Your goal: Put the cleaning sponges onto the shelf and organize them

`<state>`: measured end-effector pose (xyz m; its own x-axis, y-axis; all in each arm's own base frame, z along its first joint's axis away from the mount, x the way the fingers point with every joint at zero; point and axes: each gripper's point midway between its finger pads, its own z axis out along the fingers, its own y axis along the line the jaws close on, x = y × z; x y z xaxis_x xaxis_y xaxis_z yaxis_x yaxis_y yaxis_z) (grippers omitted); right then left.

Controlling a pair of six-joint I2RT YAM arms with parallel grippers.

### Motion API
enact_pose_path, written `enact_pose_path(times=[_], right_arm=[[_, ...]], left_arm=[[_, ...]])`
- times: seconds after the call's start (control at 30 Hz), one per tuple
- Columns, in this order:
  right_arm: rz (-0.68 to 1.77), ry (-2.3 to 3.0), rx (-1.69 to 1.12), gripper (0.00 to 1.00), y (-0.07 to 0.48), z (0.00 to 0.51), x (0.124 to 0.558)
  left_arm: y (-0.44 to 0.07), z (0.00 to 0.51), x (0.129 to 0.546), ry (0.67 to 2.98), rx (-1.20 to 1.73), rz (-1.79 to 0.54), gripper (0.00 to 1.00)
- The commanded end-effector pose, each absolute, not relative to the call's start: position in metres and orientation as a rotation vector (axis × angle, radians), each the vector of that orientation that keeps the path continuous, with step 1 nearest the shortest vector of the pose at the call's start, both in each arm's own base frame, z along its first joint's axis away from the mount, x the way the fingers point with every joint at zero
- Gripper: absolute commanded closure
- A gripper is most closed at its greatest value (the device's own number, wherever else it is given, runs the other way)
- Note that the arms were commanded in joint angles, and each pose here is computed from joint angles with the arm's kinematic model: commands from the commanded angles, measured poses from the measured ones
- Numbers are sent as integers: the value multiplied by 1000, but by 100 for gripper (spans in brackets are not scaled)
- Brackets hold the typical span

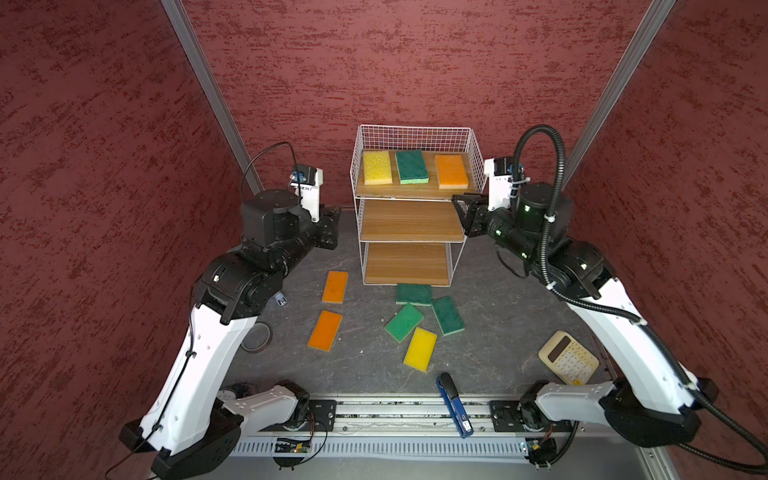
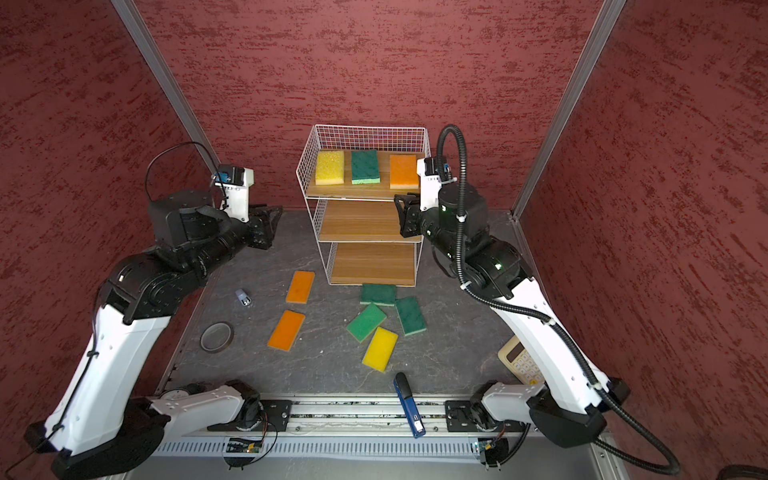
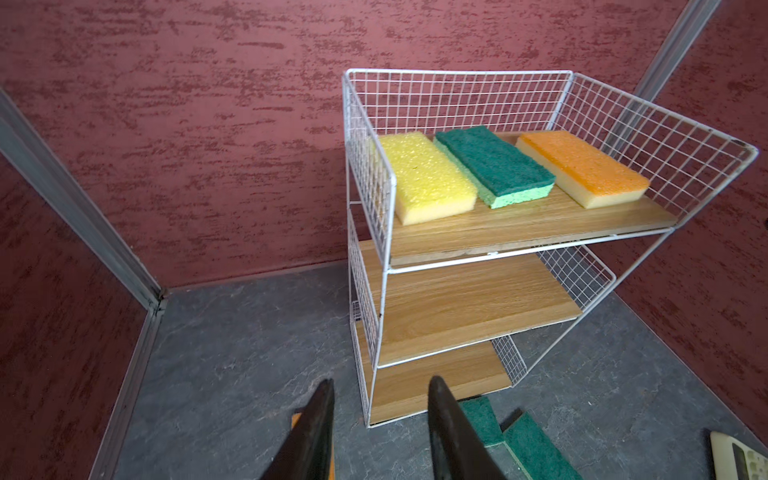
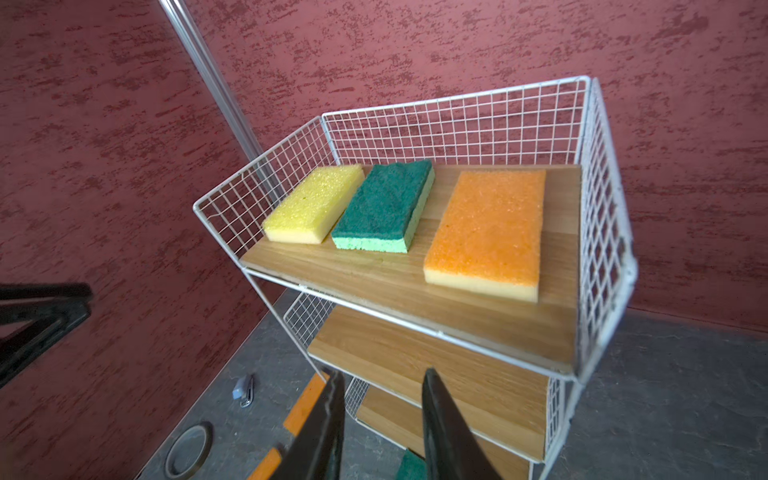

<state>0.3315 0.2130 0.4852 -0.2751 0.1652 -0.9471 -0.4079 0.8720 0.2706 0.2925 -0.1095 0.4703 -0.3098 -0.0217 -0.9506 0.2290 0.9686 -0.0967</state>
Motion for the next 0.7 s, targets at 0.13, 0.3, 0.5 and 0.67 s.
enact_pose_path(times=[0.13, 0.3, 0.5, 0.67], right_arm=[[345, 1807, -94, 74, 209, 486, 375], [261, 1840, -78, 74, 212, 478, 395], [171, 1885, -60, 76, 210, 467, 408], [157, 1915, -47, 77, 208, 460, 412]], left_arm=[[-98, 459, 293, 1888, 46, -359, 60], [-89, 460, 294, 1854, 7, -356, 60], [-81, 462, 292, 1827, -20, -352, 60], [-73, 457, 295, 1836, -45, -338, 60]])
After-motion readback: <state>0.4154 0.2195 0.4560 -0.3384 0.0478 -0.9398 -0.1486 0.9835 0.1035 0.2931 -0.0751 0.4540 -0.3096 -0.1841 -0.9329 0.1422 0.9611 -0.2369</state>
